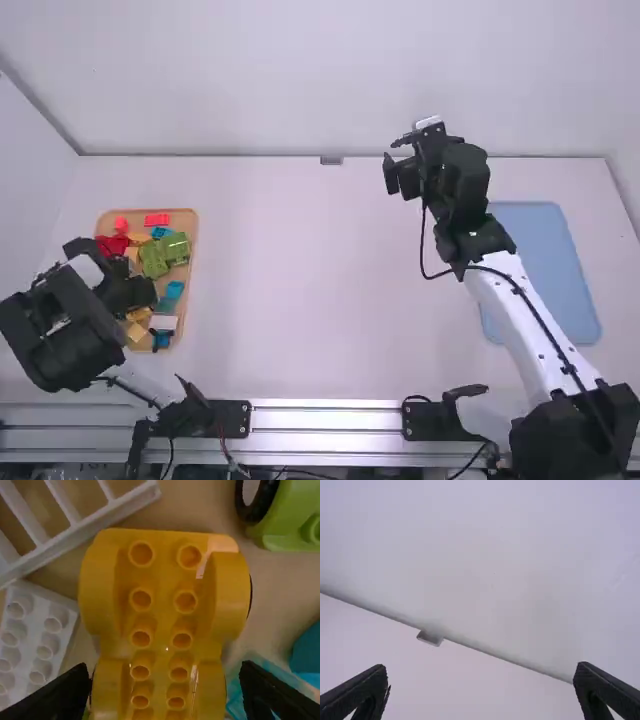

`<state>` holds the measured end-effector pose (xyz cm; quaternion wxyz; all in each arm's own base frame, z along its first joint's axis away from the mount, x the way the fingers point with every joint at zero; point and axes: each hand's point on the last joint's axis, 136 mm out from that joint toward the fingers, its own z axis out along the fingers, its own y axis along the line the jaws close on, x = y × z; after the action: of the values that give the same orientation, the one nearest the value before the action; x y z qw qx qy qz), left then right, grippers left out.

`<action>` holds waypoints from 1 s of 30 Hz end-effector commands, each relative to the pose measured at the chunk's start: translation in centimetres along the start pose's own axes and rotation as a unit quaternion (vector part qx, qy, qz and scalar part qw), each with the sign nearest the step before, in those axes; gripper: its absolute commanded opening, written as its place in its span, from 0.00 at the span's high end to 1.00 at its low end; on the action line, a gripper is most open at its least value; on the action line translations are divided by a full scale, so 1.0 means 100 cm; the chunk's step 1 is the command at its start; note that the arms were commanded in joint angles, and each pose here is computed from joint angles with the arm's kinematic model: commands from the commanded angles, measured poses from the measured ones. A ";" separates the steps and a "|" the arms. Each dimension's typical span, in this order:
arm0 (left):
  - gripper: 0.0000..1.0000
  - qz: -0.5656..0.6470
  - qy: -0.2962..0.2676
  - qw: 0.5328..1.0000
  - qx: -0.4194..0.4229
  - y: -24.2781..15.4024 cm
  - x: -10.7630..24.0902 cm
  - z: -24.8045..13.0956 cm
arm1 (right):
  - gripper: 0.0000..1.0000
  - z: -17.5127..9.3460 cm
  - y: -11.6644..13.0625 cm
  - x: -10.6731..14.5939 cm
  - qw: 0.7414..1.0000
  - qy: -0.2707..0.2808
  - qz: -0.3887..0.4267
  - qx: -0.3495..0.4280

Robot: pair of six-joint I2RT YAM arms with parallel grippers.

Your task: Assemble lego blocks to make yellow taxi

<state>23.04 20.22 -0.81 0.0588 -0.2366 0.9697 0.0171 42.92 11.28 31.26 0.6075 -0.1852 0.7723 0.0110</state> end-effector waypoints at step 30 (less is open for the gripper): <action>0.61 0.381 -0.130 0.910 0.092 -0.209 -0.042 -0.105 | 0.01 -0.002 -0.002 -0.017 1.000 -0.014 -0.001 0.002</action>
<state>34.60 6.86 9.46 0.1878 0.0682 0.9798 -0.0043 42.86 11.25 31.05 0.6039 -0.1859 0.7750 0.0104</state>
